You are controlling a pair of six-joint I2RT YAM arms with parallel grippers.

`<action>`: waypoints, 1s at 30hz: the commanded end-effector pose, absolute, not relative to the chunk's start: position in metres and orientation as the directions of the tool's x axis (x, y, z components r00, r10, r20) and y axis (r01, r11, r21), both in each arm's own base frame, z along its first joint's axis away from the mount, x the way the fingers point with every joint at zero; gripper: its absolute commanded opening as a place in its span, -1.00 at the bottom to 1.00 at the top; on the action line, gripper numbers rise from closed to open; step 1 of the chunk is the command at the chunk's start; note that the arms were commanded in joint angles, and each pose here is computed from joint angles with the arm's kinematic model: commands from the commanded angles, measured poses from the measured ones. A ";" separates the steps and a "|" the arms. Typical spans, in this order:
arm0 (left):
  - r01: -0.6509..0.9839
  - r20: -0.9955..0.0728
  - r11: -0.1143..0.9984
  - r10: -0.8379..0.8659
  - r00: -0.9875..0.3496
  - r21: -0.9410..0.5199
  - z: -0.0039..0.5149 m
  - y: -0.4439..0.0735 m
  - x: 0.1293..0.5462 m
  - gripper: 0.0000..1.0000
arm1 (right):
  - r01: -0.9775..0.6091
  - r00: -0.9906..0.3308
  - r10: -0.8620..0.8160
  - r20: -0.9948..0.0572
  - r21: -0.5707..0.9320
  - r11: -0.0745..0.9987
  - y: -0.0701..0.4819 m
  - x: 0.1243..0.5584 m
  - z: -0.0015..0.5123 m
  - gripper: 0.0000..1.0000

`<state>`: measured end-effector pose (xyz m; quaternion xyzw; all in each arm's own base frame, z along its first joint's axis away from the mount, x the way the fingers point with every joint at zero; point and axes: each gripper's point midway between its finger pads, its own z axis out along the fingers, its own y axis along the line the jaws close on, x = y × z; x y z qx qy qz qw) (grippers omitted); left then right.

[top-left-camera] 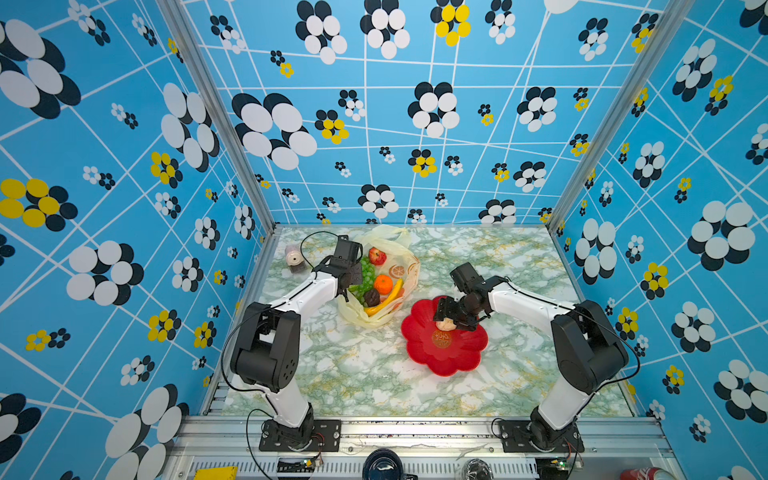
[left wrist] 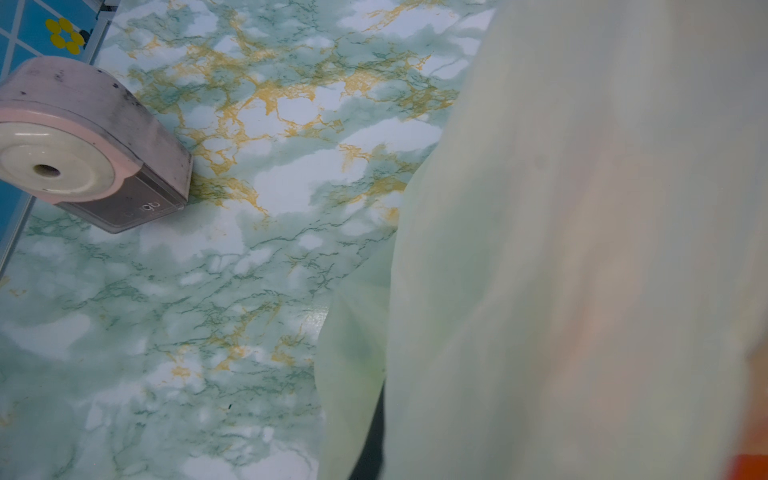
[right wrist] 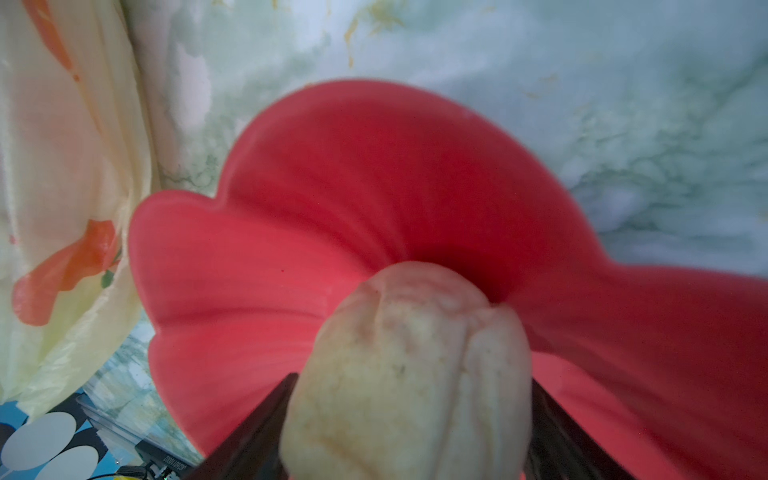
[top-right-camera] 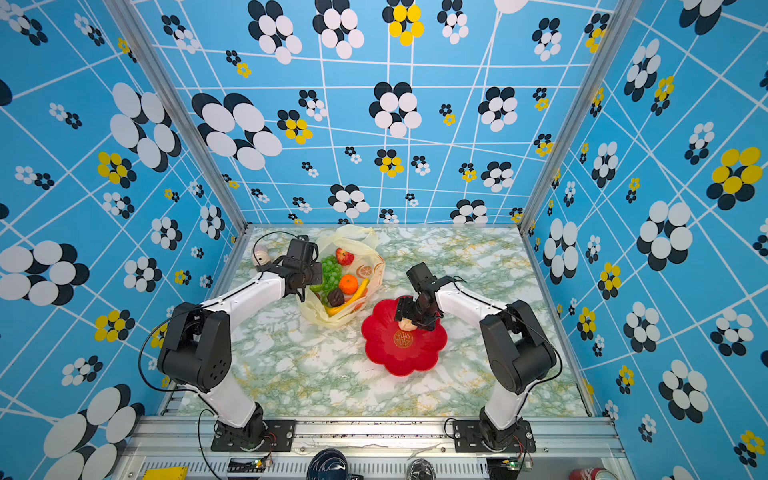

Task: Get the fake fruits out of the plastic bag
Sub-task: 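Lower the cream bun-shaped fruit into the red plate and open the right gripper, then reach the right gripper into the bag and grasp the orange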

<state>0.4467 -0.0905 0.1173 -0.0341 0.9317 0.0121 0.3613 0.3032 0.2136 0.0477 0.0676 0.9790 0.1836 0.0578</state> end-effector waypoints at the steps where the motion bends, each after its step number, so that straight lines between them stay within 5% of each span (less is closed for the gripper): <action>1: -0.077 -0.679 0.997 -0.052 -0.732 0.007 0.122 -0.090 0.446 -1.00 | 0.119 -0.982 0.162 -0.097 0.344 0.931 0.205 0.300 0.055 0.67; 9: -0.071 -0.675 0.997 -0.062 -0.736 -0.015 0.120 -0.092 0.443 -1.00 | 0.113 -0.972 0.165 -0.169 0.281 0.953 0.190 0.304 0.076 0.79; 16: -0.083 -0.666 0.996 -0.084 -0.741 -0.032 0.117 -0.089 0.439 -1.00 | 0.042 -0.932 0.101 -0.349 0.172 0.984 0.184 0.314 0.126 0.78; 30: -0.162 -0.656 0.982 -0.186 -0.732 -0.098 0.111 -0.064 0.428 -1.00 | -0.293 -0.833 -0.112 -0.542 0.260 0.920 0.340 0.375 0.171 0.52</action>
